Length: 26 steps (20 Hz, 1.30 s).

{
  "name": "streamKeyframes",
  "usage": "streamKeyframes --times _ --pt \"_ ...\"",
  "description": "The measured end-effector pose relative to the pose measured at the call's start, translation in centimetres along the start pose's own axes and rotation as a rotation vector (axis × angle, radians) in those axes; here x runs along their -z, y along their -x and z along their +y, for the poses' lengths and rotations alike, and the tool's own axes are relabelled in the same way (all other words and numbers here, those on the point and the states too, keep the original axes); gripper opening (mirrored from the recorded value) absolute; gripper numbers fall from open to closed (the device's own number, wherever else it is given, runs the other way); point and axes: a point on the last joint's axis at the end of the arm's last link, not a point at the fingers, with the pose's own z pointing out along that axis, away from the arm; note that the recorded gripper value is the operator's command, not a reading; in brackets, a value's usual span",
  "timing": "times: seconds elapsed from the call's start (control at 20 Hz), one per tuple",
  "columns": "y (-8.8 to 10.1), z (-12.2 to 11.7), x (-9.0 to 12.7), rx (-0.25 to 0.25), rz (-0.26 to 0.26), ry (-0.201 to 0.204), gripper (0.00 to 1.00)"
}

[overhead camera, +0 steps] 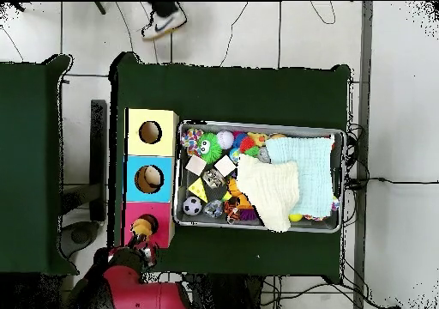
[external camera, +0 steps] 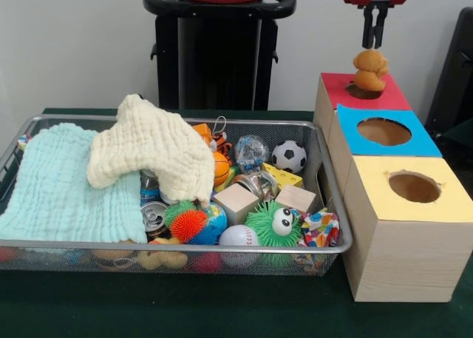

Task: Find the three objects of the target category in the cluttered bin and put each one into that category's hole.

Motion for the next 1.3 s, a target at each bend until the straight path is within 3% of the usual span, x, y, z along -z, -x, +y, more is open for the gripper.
streamKeyframes --times 0.45,1.3 --pt "0.7 -0.5 0.0 -0.009 -0.011 -0.003 0.00" --pt "0.4 -1.1 -0.8 -0.021 0.011 -0.006 0.00"
